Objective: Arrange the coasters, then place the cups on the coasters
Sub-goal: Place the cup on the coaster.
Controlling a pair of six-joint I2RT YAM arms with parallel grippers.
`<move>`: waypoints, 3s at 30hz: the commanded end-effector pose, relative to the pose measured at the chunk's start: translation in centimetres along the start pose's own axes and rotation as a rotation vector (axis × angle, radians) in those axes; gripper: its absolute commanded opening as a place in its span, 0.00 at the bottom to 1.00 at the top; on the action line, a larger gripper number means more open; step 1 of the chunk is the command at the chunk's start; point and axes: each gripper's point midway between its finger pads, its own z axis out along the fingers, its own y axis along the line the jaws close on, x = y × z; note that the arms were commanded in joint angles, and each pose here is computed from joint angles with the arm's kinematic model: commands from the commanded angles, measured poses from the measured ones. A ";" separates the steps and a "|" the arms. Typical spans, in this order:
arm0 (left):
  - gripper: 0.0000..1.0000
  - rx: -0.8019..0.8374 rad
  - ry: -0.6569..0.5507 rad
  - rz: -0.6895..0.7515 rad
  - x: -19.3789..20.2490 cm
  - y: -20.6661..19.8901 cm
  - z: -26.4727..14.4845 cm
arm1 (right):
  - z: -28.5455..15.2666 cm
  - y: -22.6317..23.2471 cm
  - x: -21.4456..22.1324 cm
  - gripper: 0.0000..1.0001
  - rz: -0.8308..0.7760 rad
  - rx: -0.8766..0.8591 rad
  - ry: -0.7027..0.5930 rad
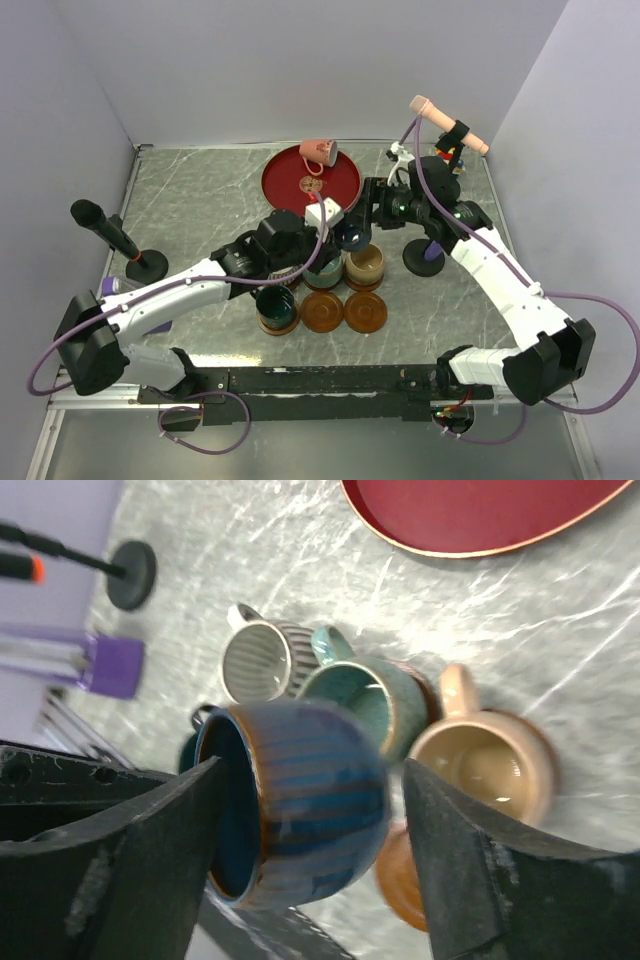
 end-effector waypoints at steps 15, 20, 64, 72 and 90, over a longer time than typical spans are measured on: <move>0.01 0.327 0.050 0.321 -1.3 -3.7 -4.4 | -2.7 0.7 3.6 0.74 -0.303 -0.074 0.173; 0.01 0.365 0.053 0.345 -1.8 -4.3 -4.8 | -1.7 1.3 5.0 0.61 -0.356 -0.086 0.223; 0.97 -0.594 -0.473 -0.232 -12.5 20.0 -17.6 | -3.6 -1.0 9.7 0.00 0.029 0.472 -0.185; 0.97 -0.609 -0.411 -0.297 -8.9 22.2 -16.5 | -1.3 0.3 13.5 0.00 -0.010 0.678 -0.138; 0.97 -0.586 -0.427 -0.267 -9.1 21.4 -17.0 | 4.8 1.5 17.7 0.00 -0.186 0.663 -0.043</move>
